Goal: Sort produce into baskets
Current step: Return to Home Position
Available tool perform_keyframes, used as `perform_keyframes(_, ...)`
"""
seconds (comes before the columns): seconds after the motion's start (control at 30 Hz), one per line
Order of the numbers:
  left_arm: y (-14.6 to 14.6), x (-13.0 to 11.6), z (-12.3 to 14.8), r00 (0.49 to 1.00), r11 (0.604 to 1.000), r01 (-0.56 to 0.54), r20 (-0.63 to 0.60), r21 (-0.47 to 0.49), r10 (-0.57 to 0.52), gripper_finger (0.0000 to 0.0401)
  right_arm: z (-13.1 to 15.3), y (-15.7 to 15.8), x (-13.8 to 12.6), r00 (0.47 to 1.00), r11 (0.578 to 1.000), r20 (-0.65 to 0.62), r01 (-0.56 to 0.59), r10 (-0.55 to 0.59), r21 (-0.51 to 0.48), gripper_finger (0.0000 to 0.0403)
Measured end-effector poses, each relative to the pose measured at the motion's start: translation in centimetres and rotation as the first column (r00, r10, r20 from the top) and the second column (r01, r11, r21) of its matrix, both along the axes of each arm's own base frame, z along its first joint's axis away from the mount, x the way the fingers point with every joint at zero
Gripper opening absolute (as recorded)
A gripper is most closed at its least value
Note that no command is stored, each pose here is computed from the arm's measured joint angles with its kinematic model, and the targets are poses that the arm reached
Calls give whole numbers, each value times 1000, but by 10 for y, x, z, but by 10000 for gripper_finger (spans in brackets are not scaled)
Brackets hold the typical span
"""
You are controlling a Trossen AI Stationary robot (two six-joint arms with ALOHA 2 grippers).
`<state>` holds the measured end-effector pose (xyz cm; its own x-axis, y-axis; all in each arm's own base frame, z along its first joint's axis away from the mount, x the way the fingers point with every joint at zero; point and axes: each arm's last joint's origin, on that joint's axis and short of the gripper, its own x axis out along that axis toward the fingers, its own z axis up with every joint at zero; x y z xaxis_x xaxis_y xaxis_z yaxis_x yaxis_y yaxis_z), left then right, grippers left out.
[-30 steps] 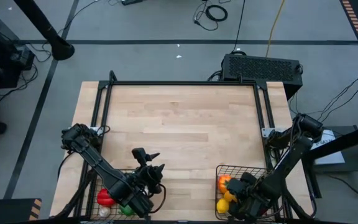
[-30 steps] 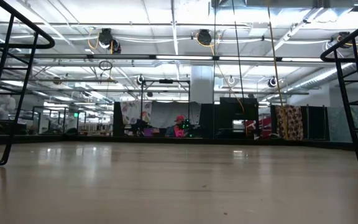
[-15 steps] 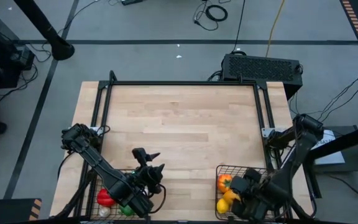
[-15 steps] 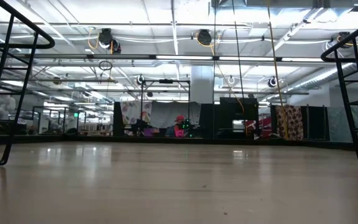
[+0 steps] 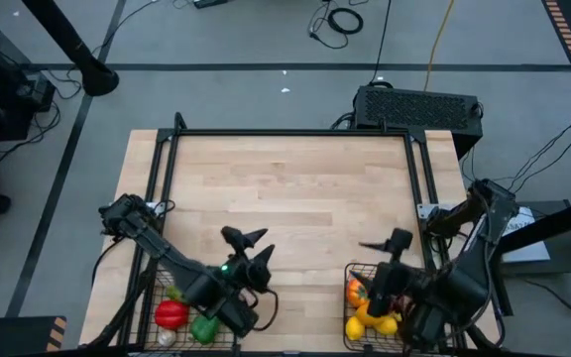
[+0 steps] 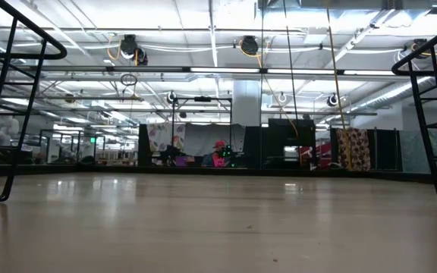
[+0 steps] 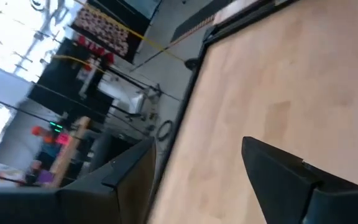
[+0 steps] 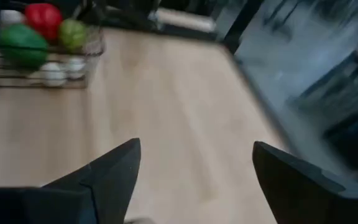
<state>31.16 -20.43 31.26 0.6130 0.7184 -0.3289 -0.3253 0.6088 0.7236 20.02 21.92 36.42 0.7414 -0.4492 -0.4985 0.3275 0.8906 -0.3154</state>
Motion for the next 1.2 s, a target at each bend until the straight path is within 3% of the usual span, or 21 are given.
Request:
perform_keyframes(0.1, 17, 11, 2, 994, 1000, 5, -107, 30, -2, 236, 14, -15, 5, 1000, 993, 5, -15, 16, -114, 274)
perform_keyframes(0.23, 53, 27, 10, 970, 997, 5, -241, -73, -23, 189, 25, -48, 7, 999, 981, -35, 16, -24, -194, 200)
perform_keyframes(0.43, 97, 52, 23, 971, 988, 30, -229, -150, -64, 100, 12, -100, 12, 985, 957, -43, 152, -167, -249, 44)
perform_keyframes(0.5, 109, 62, 27, 975, 977, 59, -196, -204, -100, 81, -3, -114, 15, 977, 946, -34, 194, -210, -261, 13)
perform_keyframes(0.6, 128, 77, 26, 969, 921, 144, -137, -363, -205, 59, -29, -134, 23, 971, 950, -28, 227, -238, -215, 12)
perform_keyframes(0.7, 140, 89, 16, 958, 855, 222, -57, -469, -280, 44, -58, -146, 35, 987, 983, -38, 154, -159, -104, 4)
perform_keyframes(0.87, 157, 87, -1, 979, 893, 139, -76, -428, -189, 30, -100, -156, 49, 998, 998, 15, -60, 61, -18, 1)
perform_keyframes(1.0, 168, 67, 3, 991, 895, 103, -28, -434, -128, 20, -123, -170, 46, 991, 993, 69, -116, 117, -20, 1)
perform_keyframes(1.2, 172, 25, -7, 961, 870, 269, 176, -414, -213, 11, -143, -182, 27, 966, 968, 65, -250, 250, -14, 0)
